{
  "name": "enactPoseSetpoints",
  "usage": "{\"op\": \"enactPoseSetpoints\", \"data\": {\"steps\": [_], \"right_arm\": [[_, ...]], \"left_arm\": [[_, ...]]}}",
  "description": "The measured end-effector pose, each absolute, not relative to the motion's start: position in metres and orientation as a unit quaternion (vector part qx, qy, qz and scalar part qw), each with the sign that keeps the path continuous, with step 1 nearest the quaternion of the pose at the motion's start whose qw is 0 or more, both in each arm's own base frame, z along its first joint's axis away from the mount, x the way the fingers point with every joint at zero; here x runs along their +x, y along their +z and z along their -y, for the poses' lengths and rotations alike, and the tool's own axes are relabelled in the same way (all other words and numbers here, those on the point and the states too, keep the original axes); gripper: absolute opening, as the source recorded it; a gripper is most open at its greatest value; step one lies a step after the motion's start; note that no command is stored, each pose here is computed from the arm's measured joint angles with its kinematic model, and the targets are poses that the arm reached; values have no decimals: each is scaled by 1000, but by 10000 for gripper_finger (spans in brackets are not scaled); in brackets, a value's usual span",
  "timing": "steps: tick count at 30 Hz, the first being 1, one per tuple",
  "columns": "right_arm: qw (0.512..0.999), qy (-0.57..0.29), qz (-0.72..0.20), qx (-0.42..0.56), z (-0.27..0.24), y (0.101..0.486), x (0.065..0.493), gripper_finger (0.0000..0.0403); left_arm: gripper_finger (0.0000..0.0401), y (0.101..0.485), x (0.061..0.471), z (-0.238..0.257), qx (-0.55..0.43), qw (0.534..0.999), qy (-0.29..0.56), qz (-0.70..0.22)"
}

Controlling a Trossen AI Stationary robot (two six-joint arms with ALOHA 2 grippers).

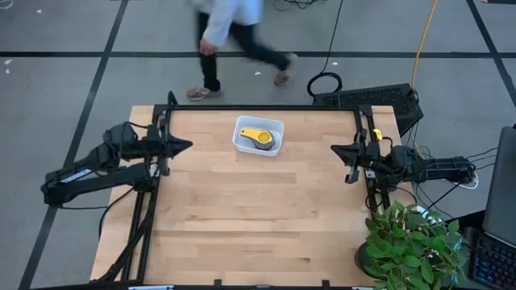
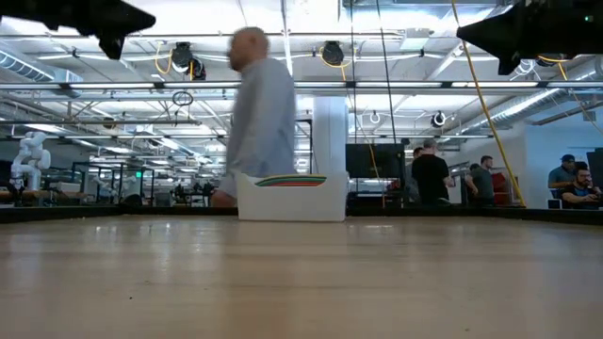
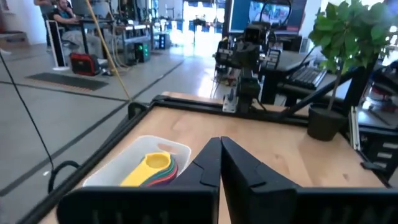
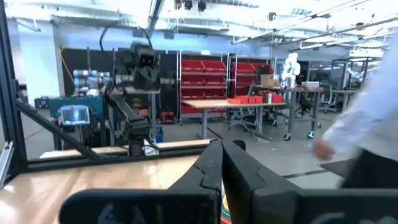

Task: Nest measuring cups in basket
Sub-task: Return to Home Position

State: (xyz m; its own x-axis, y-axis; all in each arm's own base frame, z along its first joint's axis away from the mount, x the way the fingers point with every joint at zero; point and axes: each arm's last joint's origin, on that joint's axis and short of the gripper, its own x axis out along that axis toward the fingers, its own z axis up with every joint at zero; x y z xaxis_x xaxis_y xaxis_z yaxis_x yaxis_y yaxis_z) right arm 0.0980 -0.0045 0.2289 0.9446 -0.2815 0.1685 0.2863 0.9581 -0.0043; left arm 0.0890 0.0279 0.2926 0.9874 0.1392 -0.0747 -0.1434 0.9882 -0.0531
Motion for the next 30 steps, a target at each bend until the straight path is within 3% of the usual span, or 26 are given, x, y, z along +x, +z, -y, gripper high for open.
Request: {"op": "enactPoseSetpoints", "data": {"steps": [8,16,30], "right_arm": [[984,-129,119,-8,5,228,80,0],[992,-99,83,4,3,222,81,0],[994,-90,63,-7,2,186,94,0]], "left_arm": [[5,254,83,-25,-59,996,58,-23],[5,237,68,-19,-72,995,56,35],[4,181,91,-25,-78,995,37,45]]}}
